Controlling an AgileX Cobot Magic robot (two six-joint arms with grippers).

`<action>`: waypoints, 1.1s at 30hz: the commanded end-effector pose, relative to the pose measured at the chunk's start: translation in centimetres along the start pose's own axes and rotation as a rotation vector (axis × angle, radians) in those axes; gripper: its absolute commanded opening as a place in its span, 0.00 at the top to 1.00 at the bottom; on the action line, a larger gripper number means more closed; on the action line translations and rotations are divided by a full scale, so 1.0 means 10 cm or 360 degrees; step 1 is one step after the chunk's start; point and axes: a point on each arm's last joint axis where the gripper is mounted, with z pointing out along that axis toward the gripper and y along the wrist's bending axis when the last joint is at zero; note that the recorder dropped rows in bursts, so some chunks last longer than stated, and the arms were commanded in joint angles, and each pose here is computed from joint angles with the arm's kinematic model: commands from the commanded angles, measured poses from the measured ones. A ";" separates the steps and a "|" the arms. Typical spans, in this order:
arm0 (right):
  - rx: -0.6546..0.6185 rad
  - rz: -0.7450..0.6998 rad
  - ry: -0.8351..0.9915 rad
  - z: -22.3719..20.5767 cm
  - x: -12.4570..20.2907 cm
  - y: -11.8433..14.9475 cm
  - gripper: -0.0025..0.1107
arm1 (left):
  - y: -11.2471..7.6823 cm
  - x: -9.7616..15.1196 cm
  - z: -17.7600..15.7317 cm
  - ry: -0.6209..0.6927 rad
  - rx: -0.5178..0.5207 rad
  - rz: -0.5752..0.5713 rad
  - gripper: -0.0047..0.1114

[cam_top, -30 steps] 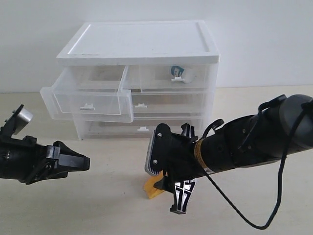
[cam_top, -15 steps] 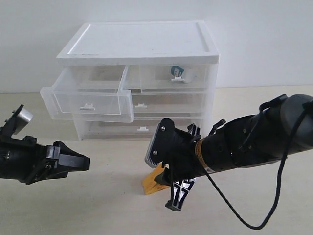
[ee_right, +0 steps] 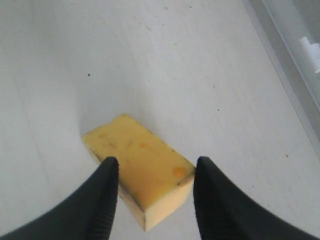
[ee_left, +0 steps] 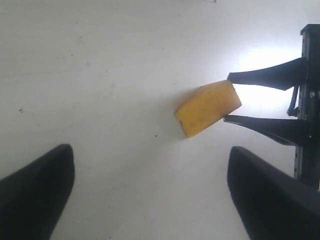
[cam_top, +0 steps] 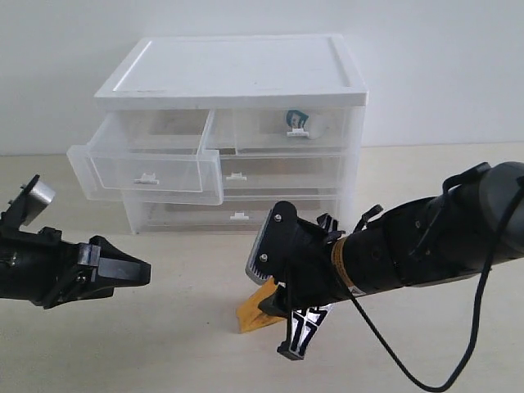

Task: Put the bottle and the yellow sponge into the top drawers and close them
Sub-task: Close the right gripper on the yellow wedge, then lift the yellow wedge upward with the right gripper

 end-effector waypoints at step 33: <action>0.0397 0.0975 -0.0068 -0.49 -0.21 -0.25 0.57 | -0.01 0.01 -0.02 -0.0009 0.0010 0.0009 0.29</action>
